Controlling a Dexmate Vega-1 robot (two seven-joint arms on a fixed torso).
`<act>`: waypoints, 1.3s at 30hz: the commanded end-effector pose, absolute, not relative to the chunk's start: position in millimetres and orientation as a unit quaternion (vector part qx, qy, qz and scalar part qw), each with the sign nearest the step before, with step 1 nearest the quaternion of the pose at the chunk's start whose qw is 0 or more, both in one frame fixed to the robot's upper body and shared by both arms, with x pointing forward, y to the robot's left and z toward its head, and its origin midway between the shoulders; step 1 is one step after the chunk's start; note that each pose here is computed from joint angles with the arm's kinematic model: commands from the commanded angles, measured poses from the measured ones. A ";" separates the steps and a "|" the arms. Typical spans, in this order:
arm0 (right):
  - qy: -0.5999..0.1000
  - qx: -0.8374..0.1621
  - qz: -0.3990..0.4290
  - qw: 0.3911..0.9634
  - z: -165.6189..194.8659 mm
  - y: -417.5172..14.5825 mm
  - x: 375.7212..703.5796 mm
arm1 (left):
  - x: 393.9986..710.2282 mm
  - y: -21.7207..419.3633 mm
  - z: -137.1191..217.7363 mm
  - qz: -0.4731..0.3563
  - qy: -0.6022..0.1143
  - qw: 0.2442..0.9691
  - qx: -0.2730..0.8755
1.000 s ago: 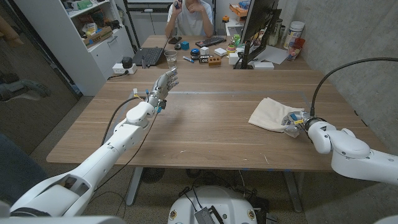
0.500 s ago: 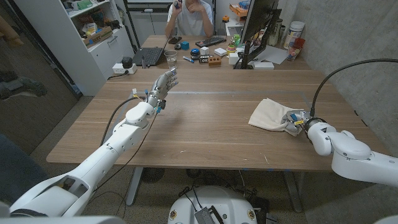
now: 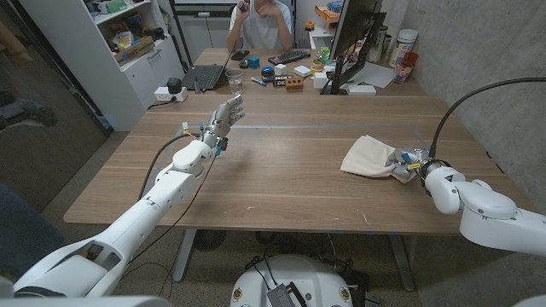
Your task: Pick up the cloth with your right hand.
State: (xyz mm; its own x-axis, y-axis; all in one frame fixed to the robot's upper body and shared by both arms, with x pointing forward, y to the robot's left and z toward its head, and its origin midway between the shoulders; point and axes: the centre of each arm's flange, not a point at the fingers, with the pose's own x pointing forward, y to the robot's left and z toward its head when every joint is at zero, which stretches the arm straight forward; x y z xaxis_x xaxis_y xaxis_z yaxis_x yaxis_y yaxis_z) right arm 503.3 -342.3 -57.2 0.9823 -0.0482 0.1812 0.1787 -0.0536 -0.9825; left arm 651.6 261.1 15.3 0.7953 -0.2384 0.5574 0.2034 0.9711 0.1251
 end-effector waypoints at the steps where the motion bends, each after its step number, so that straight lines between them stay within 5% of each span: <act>1: -0.059 -0.727 -0.099 0.677 -36.0 -343.6 484.6 | 651.4 260.1 15.1 -0.110 -0.301 0.947 0.028; 39: -0.094 -0.747 -0.151 0.640 24.1 -331.4 427.6 | 646.3 262.7 15.1 -0.108 -0.305 0.946 0.033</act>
